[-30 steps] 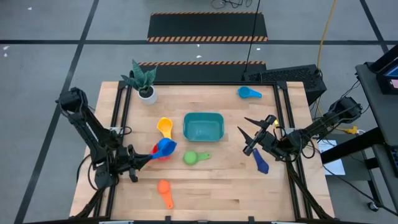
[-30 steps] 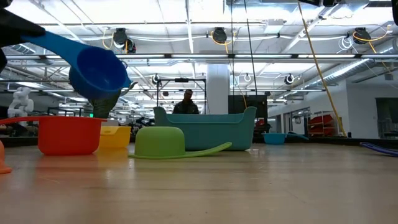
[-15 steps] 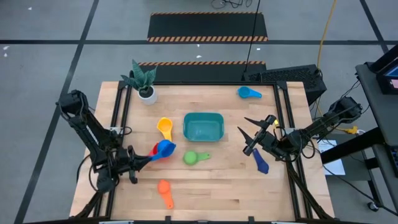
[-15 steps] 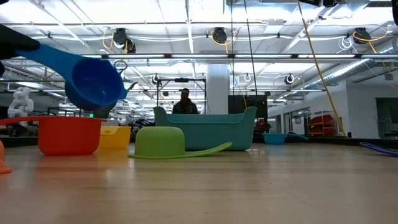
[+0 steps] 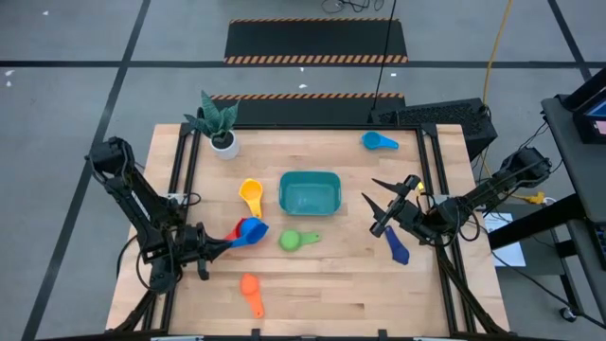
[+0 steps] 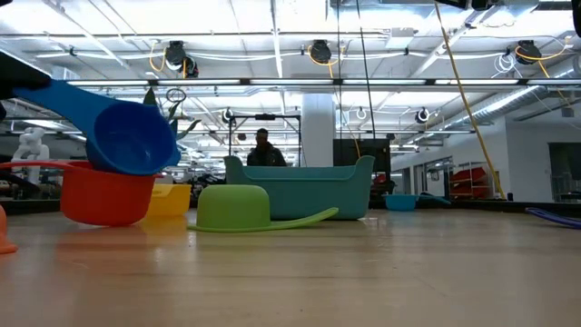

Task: Nest measuring cups in basket
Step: Stack the blue measuring cup onto the red measuring cup

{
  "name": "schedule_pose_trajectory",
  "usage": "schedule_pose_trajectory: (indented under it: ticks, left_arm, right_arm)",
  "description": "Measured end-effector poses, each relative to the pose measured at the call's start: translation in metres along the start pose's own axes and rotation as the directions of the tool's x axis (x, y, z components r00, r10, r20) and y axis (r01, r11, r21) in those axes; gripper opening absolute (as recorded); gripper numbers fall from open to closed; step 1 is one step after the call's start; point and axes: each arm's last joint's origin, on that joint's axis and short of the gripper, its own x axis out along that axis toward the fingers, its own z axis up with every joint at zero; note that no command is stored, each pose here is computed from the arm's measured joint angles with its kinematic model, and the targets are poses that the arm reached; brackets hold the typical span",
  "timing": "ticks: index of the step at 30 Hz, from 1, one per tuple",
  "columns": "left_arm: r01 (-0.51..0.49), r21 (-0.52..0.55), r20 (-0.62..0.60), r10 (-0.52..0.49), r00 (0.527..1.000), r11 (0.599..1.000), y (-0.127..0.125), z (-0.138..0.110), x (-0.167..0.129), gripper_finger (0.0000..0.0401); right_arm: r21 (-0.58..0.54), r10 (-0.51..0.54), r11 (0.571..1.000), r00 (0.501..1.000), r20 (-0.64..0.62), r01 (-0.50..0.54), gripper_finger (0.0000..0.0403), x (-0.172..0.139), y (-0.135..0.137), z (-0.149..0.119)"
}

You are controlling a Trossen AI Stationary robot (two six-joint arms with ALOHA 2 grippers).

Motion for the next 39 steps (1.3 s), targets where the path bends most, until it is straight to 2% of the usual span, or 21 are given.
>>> schedule_pose_trajectory:
  ticks: [13,32,39]
  left_arm:
    - [0.016,-0.073,-0.034,-0.019,0.999,0.997,-0.006,0.001,0.003,0.0010]
    - [0.032,-0.091,-0.057,-0.038,0.998,0.995,-0.013,0.004,0.009,0.0011]
    - [0.027,-0.091,-0.060,-0.033,0.998,0.995,-0.012,0.004,0.009,0.0041]
  right_arm:
    - [0.000,0.002,1.000,1.000,0.002,-0.002,0.0203,0.000,0.000,0.000]
    - [0.003,0.003,1.000,1.000,0.007,-0.003,0.0203,0.000,0.000,0.000]
    - [0.001,0.004,1.000,1.000,0.007,-0.004,0.0203,0.000,0.000,0.000]
